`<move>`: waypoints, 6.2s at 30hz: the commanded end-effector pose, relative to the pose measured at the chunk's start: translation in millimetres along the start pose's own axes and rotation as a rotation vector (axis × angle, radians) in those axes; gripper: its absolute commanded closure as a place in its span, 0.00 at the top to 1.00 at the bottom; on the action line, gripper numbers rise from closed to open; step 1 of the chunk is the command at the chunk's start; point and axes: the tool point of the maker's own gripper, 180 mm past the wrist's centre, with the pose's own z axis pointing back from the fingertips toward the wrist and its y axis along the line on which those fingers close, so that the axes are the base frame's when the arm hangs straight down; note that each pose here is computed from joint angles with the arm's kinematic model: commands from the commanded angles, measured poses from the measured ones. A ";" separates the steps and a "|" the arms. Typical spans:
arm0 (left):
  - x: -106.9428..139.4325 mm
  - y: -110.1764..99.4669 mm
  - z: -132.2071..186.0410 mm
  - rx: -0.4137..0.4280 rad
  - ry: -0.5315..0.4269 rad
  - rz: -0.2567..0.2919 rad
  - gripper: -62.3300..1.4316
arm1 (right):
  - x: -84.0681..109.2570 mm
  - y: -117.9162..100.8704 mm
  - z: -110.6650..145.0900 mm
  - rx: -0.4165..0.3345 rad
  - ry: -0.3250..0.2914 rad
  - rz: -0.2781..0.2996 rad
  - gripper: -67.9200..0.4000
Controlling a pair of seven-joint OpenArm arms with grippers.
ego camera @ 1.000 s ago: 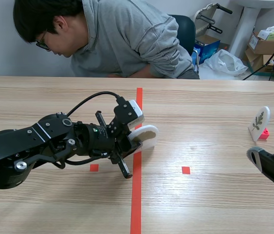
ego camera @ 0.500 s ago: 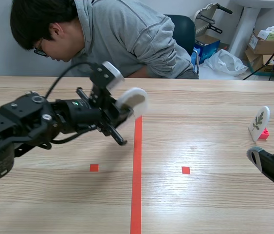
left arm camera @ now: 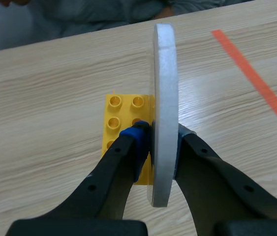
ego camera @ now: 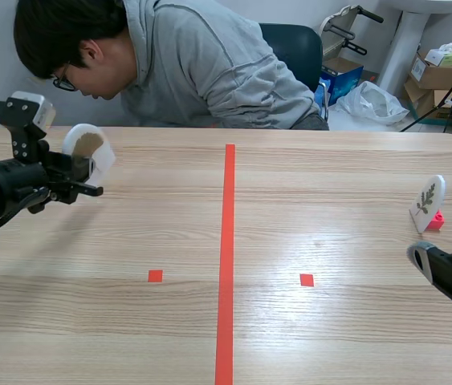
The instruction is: Do the leaf sorting experiment
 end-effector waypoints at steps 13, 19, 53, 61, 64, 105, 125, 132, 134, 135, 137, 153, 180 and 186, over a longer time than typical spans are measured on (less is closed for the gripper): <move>-15.5 103.1 3.2 0.297 0.054 0.018 0.11 | 8.0 -2.3 0.4 -0.002 -0.034 0.007 0.95; -35.6 113.8 6.2 0.328 0.111 -0.003 0.11 | 8.0 -2.3 0.4 -0.002 -0.034 0.007 0.95; -30.6 130.9 20.9 0.344 0.119 -0.108 1.00 | 5.0 -3.3 0.3 -0.008 -0.017 0.022 0.95; -16.3 104.9 66.5 0.264 0.071 -0.213 1.00 | 5.2 -3.3 0.3 -0.008 -0.017 0.021 0.95; -2.8 63.7 87.1 0.180 0.011 -0.265 1.00 | 5.3 -3.4 0.3 -0.008 -0.018 0.022 0.95; 12.6 -133.1 198.6 -0.264 -0.080 -0.182 1.00 | 10.4 -4.2 0.5 -0.009 -0.047 0.034 0.93; 14.9 -133.4 198.8 -0.265 -0.093 -0.180 1.00 | 10.3 -4.2 0.5 -0.009 -0.046 0.034 0.93; 14.8 -133.4 198.8 -0.265 -0.093 -0.180 1.00 | 10.3 -4.2 0.5 -0.009 -0.046 0.034 0.93; 14.8 -133.4 198.8 -0.265 -0.093 -0.180 1.00 | 10.3 -4.2 0.5 -0.009 -0.046 0.034 0.93; 14.8 -133.4 198.8 -0.265 -0.093 -0.180 1.00 | 10.3 -4.2 0.5 -0.009 -0.046 0.034 0.93; 14.8 -133.4 198.8 -0.265 -0.092 -0.180 1.00 | 10.3 -4.2 0.5 -0.009 -0.046 0.034 0.93; 14.8 -133.4 198.8 -0.265 -0.092 -0.180 1.00 | 9.7 -4.3 0.5 -0.009 -0.043 0.034 0.93; 14.9 -133.4 198.8 -0.265 -0.093 -0.180 1.00 | 9.9 -4.3 0.5 -0.009 -0.044 0.034 0.93; 14.1 -133.2 198.7 -0.264 -0.089 -0.181 1.00 | 9.9 -4.3 0.5 -0.009 -0.044 0.034 0.93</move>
